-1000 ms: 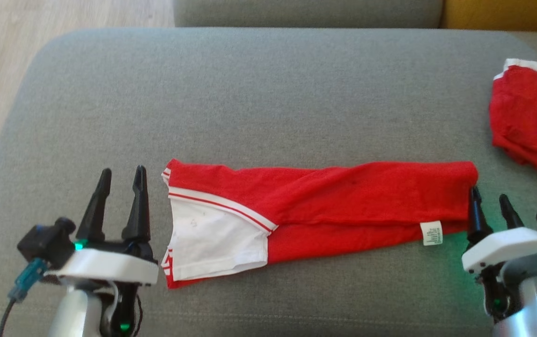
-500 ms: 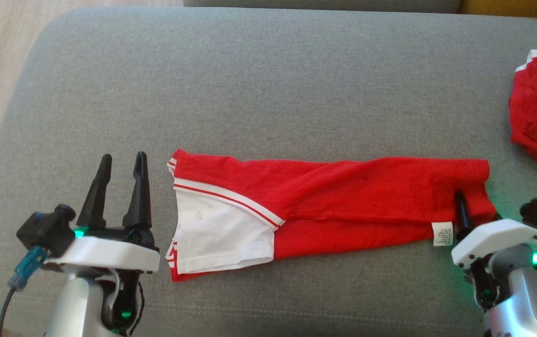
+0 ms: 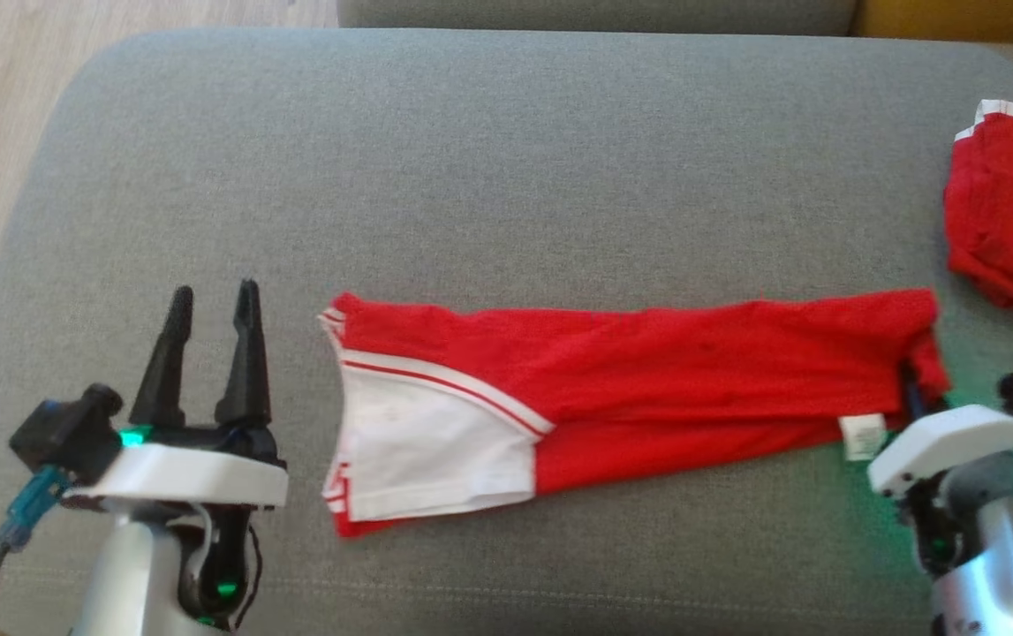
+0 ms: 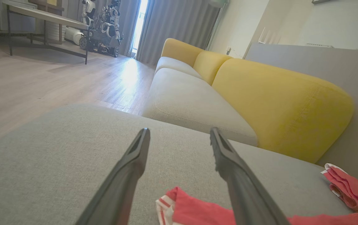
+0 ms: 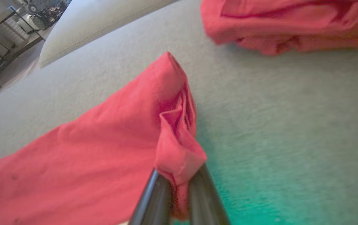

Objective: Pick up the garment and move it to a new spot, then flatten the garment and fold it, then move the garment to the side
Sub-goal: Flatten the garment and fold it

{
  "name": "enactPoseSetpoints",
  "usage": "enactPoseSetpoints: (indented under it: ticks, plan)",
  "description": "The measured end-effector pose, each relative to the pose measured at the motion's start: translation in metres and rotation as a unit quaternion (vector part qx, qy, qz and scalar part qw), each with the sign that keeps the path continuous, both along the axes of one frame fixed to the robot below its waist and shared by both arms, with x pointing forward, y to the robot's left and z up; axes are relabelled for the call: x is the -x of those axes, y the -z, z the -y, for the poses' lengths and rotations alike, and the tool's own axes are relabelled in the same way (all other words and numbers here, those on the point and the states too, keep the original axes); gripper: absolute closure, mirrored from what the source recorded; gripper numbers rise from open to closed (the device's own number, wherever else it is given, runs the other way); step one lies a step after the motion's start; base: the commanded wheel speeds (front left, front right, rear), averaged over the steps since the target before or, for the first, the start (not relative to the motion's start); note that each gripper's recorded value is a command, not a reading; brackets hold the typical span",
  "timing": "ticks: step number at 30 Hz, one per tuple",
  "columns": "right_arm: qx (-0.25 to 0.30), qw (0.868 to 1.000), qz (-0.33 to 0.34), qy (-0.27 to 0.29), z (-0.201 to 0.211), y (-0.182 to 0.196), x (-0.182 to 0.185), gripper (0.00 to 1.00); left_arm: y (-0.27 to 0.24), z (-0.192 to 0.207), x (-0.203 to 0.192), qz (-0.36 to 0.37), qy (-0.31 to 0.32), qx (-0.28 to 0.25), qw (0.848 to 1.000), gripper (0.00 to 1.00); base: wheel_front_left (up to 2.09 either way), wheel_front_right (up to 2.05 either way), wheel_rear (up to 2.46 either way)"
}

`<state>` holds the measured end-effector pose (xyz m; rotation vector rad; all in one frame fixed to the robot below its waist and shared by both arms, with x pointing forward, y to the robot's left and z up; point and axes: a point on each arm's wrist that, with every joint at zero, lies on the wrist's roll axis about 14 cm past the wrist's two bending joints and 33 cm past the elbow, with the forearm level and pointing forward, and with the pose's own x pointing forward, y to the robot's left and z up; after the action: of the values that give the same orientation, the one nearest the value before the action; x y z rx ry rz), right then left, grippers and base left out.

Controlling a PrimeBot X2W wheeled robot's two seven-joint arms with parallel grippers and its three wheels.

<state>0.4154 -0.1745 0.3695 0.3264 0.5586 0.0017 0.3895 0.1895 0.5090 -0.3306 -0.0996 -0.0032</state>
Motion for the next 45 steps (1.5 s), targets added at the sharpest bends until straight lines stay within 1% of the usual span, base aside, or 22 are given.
enactPoseSetpoints:
  ticks: [5,9,12,15,19,23,27,30,34,38,40,45]
  plan:
    - [0.039,0.998,0.036,0.040,0.036,-0.019,-0.008,1.00,-0.012,-0.009,0.000,0.019,-0.015,0.013,1.000,0.00,0.00,0.00,0.00]
    - [0.084,0.992,0.059,0.076,0.071,-0.037,-0.011,1.00,-0.015,-0.010,-0.001,0.024,-0.016,0.014,0.999,0.00,0.00,0.00,0.00]
    - [0.097,0.989,0.074,0.079,0.075,-0.049,-0.017,1.00,-0.017,-0.010,0.000,0.028,-0.016,0.017,0.999,0.00,0.00,0.00,0.00]
    - [0.096,0.989,0.085,0.069,0.068,-0.060,-0.020,1.00,-0.021,-0.009,0.001,0.033,-0.015,0.017,0.999,0.00,0.00,0.00,0.00]
    - [0.087,0.990,0.105,0.044,0.049,-0.077,-0.024,1.00,-0.024,-0.008,0.004,0.037,-0.013,0.020,0.999,0.00,0.00,0.00,0.00]
    - [0.072,0.989,0.126,0.007,0.023,-0.095,-0.026,1.00,-0.028,-0.005,0.006,0.042,-0.010,0.024,0.999,0.00,0.00,0.00,0.00]
    - [0.034,0.990,0.132,-0.028,-0.005,-0.104,-0.019,1.00,-0.031,-0.004,0.007,0.047,-0.008,0.028,0.998,0.00,0.00,0.00,0.00]
    - [0.004,0.988,0.139,-0.073,-0.037,-0.113,-0.011,1.00,-0.033,-0.003,0.009,0.050,-0.007,0.029,0.998,0.00,0.00,0.00,0.00]
    - [-0.023,0.980,0.153,-0.127,-0.076,-0.126,0.000,1.00,-0.030,-0.003,0.014,0.045,-0.007,0.029,0.999,0.00,0.00,0.00,0.00]
    - [-0.082,0.968,0.158,-0.179,-0.118,-0.136,0.014,1.00,-0.029,-0.004,0.017,0.045,-0.008,0.030,0.999,0.00,0.00,0.00,0.00]
    - [-0.115,0.961,0.151,-0.203,-0.138,-0.136,0.023,1.00,-0.030,-0.004,0.017,0.045,-0.010,0.029,0.998,0.00,0.00,0.00,0.00]
    - [-0.167,0.944,0.132,-0.253,-0.181,-0.131,0.044,1.00,-0.030,-0.004,0.021,0.045,-0.009,0.031,0.998,0.00,0.00,0.00,0.00]
